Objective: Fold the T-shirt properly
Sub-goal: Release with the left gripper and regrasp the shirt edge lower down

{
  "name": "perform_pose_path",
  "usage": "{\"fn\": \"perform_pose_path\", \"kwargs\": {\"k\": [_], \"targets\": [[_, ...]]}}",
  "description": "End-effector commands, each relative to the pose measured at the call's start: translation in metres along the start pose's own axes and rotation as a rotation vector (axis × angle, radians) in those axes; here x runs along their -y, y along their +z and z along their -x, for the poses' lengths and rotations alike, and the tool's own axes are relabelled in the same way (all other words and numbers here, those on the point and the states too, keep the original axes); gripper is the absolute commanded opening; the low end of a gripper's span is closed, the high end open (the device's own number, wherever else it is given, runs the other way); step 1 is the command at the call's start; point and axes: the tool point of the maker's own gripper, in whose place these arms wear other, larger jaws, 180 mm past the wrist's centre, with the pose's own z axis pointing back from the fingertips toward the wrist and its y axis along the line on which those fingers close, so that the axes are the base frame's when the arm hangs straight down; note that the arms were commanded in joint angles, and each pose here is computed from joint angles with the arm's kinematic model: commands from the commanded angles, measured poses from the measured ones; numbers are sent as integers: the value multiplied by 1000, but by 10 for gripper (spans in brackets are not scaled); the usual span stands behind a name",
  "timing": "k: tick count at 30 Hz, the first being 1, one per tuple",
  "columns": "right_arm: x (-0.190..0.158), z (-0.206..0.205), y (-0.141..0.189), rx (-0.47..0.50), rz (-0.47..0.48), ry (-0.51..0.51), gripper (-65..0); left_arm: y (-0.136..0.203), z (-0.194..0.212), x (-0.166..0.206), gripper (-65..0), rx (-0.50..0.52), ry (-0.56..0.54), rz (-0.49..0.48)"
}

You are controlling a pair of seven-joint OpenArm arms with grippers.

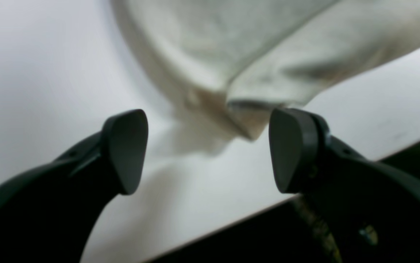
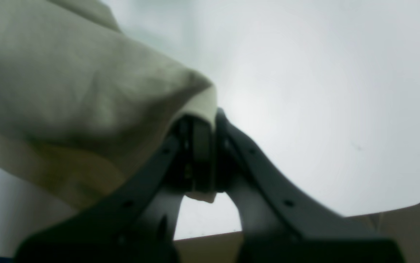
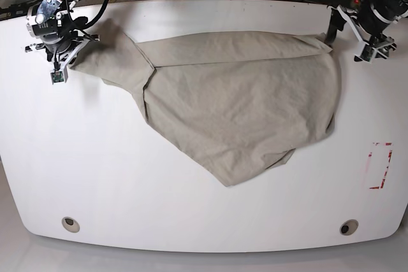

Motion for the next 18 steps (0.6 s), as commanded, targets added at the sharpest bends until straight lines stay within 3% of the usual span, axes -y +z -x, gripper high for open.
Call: {"fn": "perform_pose_path", "kwargs": {"k": [1,4,9,18], "targets": [[5,-13,5,48,13,8,-650,-3,-33,-12,-165,94,22,-21],[4,-14,4,50,12,8,-650,-13,-60,-34,-164,114,45,-89],[5,-21,4,67,13,6,-650,-42,-87,-73,-164,83,175,-163],[0,-26,3,79,3,-8,-650,-100,-99,-101,-164,45,334,-122]]}}
